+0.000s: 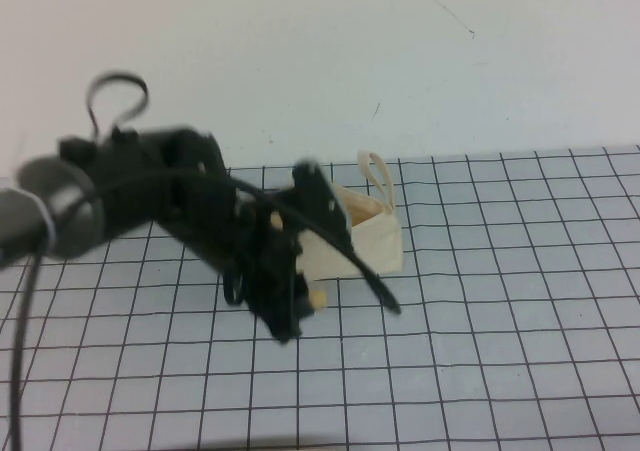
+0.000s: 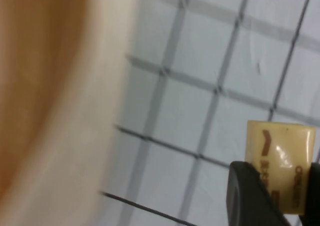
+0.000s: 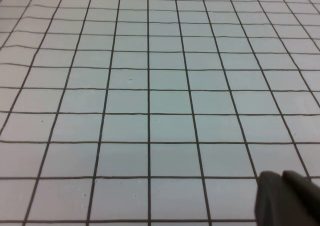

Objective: Put eraser into pencil case

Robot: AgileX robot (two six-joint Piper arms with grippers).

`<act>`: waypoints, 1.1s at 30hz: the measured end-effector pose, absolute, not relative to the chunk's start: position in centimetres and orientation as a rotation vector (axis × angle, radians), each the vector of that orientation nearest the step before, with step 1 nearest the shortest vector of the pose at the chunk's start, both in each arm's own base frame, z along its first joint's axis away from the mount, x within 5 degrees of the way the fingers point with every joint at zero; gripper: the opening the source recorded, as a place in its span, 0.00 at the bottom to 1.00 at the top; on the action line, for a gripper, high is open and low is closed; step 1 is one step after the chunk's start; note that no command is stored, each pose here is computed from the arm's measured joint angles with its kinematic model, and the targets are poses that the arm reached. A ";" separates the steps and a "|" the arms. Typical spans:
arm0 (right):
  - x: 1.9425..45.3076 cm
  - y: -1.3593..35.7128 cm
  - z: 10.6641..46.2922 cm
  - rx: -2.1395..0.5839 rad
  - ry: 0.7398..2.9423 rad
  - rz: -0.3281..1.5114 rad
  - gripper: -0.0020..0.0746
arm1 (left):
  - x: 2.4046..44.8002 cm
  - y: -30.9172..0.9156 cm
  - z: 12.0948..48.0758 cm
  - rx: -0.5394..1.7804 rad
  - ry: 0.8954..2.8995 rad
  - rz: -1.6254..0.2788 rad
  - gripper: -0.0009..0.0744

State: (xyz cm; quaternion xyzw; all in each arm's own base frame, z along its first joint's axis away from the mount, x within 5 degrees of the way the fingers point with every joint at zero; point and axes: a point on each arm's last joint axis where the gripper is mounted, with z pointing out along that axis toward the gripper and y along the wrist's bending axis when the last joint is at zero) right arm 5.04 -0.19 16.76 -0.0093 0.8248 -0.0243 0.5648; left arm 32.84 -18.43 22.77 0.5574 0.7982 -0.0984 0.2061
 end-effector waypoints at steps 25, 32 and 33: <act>5.0 -0.2 16.8 -0.006 1.940 -0.047 0.03 | 38.1 -19.4 29.1 0.909 1.999 -0.161 0.45; 5.0 -0.2 16.8 -0.006 1.940 -0.047 0.03 | 33.2 -16.6 38.4 0.793 1.858 -0.132 0.05; 5.0 -0.2 16.8 -0.006 1.940 -0.047 0.03 | 32.1 -16.1 40.0 0.777 1.828 -0.136 0.04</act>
